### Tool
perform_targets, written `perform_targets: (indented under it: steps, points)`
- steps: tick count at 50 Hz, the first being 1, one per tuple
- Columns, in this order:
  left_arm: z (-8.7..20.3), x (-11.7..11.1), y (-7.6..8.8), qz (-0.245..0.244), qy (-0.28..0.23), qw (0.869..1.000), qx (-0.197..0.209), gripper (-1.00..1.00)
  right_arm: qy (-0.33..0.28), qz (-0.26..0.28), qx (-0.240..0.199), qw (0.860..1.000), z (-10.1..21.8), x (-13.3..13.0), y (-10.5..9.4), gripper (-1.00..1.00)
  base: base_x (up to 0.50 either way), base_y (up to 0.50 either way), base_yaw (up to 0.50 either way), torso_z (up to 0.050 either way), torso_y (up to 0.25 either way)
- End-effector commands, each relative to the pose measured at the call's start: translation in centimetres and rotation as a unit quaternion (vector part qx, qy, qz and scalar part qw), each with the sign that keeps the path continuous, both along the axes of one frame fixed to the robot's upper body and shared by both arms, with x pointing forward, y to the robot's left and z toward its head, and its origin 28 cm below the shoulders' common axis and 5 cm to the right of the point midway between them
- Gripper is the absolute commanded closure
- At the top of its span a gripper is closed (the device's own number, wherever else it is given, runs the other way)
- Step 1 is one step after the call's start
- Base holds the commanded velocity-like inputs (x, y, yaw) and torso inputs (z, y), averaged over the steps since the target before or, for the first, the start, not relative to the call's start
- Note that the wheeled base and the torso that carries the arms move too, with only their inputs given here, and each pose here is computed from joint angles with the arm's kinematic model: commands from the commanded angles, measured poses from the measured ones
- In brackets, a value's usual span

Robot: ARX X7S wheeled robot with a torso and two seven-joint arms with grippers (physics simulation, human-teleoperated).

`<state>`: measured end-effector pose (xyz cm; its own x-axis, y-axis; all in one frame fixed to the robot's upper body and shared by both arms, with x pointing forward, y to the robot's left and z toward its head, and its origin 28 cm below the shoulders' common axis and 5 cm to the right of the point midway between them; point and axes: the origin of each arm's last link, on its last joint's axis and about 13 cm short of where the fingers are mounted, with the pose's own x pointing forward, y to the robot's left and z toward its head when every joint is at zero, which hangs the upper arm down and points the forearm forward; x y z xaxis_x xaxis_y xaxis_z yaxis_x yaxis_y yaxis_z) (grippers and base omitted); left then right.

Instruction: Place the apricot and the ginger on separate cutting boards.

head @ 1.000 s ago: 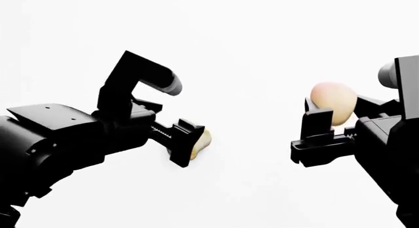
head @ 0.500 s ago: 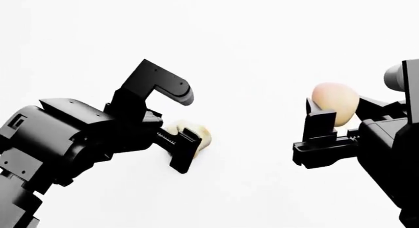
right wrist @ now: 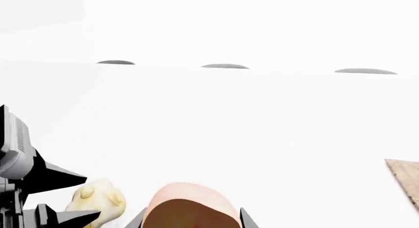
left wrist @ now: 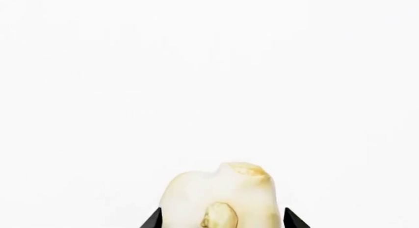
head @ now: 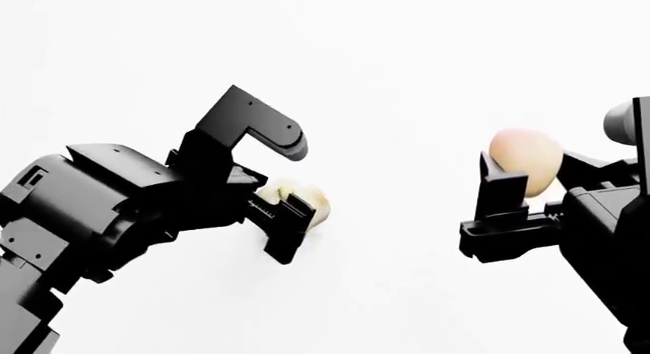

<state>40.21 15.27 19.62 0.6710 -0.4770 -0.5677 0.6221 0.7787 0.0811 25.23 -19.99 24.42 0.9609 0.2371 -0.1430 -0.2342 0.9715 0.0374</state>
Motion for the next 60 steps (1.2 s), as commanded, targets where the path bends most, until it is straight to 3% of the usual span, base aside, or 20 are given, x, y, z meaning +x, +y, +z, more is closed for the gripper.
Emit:
perform_targets:
  steps: [1, 13, 20, 27, 31, 43, 50, 51, 53, 60]
  points:
    - [3.0, -0.2, 0.8, 0.032, -0.047, 0.998, -0.038, 1.00, -0.010, -0.001, -0.007, 1.000, 0.5, 0.0, 0.1, 1.00, 0.00, 0.00, 0.00, 0.000, 0.000]
    - [9.3, -3.7, 4.2, 0.068, -0.143, 0.982, -0.099, 1.00, -0.039, -0.011, -0.010, 0.999, 1.5, 0.5, -0.3, 1.00, 0.00, 0.00, 0.00, 0.000, 0.000]
    - [10.9, -6.0, 5.4, 0.080, -0.167, 0.977, -0.111, 1.00, -0.039, -0.028, -0.032, 0.998, 2.3, 1.3, -0.8, 1.00, 0.00, 0.00, 0.00, 0.000, 0.000]
    - [11.2, -6.8, 6.7, 0.098, -0.173, 0.973, -0.119, 1.00, -0.032, -0.114, -0.024, 0.993, 2.2, 3.0, -3.5, 1.00, 0.00, 0.00, 0.00, 0.000, 0.000]
    - [10.5, -7.0, 6.4, 0.094, -0.166, 0.974, -0.122, 1.00, -0.035, -0.149, -0.019, 0.988, 2.3, 4.2, -4.8, 1.00, 0.00, 0.00, 0.00, 0.000, 0.000]
    - [10.7, -8.2, 6.4, 0.089, -0.169, 0.973, -0.128, 1.00, -0.012, -0.193, -0.024, 0.981, 1.6, 4.5, -5.3, 1.00, 0.00, 0.00, 0.00, 0.000, 0.000]
    - [10.4, -8.6, 6.5, 0.088, -0.168, 0.973, -0.129, 1.00, -0.009, -0.284, -0.014, 0.959, 0.9, 5.4, -7.5, 1.00, 0.00, 0.00, 0.00, 0.000, 0.000]
    - [10.3, -8.6, 6.5, 0.089, -0.167, 0.974, -0.128, 1.00, -0.028, -0.281, -0.020, 0.959, 1.6, 7.1, -8.3, 1.00, 0.00, 0.00, 0.00, 0.000, 0.000]
    - [10.3, -8.6, 6.6, 0.090, -0.167, 0.973, -0.128, 1.00, -0.009, -0.293, -0.016, 0.956, 0.9, 8.4, -9.4, 1.00, 0.00, 0.00, 0.00, 0.000, 0.000]
    - [10.5, -8.6, 6.7, 0.093, -0.168, 0.973, -0.126, 1.00, -0.001, -0.286, -0.041, 0.957, 1.1, 8.7, -9.8, 1.00, 0.00, 0.00, 0.00, 0.000, 0.000]
